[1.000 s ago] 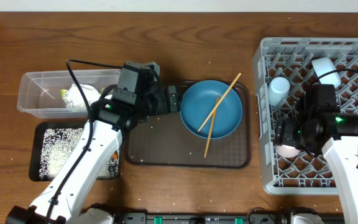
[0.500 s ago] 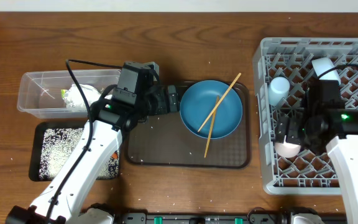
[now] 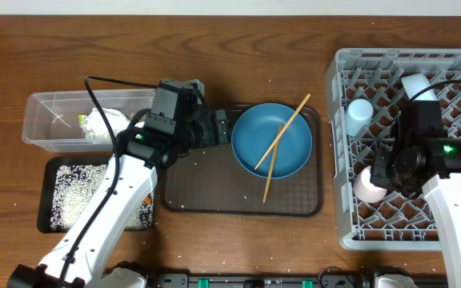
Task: Sort waste into correct bins and load items into the dishwasher rack
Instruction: 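Open the right gripper and release the pink cup in the rack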
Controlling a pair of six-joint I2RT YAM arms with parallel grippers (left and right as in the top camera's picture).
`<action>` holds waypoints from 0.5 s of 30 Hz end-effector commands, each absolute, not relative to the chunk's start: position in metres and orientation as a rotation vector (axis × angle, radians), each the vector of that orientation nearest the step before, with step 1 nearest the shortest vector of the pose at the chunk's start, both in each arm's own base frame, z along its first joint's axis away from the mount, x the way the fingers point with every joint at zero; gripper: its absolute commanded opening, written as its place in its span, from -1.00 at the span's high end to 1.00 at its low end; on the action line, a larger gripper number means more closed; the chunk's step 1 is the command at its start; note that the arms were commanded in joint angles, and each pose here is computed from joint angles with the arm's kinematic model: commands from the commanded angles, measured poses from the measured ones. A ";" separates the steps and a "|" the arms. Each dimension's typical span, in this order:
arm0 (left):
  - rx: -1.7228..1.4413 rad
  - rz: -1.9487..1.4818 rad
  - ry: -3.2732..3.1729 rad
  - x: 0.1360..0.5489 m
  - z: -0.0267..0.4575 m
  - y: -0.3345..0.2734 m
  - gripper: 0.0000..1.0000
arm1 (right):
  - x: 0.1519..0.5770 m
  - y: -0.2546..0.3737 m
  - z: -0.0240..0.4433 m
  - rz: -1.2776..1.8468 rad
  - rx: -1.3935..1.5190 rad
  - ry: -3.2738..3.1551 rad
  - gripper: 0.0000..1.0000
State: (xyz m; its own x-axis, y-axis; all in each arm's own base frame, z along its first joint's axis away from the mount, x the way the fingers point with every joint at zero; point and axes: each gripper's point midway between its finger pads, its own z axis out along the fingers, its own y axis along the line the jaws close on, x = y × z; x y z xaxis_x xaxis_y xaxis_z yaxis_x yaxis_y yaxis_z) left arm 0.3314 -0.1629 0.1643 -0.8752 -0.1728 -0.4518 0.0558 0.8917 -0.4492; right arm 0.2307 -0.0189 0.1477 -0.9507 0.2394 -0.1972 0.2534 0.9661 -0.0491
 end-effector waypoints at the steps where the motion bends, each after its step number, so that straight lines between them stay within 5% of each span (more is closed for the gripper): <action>1: -0.071 -0.623 2.538 0.333 0.173 -0.163 -0.95 | 0.232 -0.022 0.147 -0.123 0.422 2.909 0.78; 15: -0.071 -0.622 2.538 0.333 0.173 -0.163 -0.96 | 0.223 -0.021 0.088 -0.110 0.562 2.914 0.97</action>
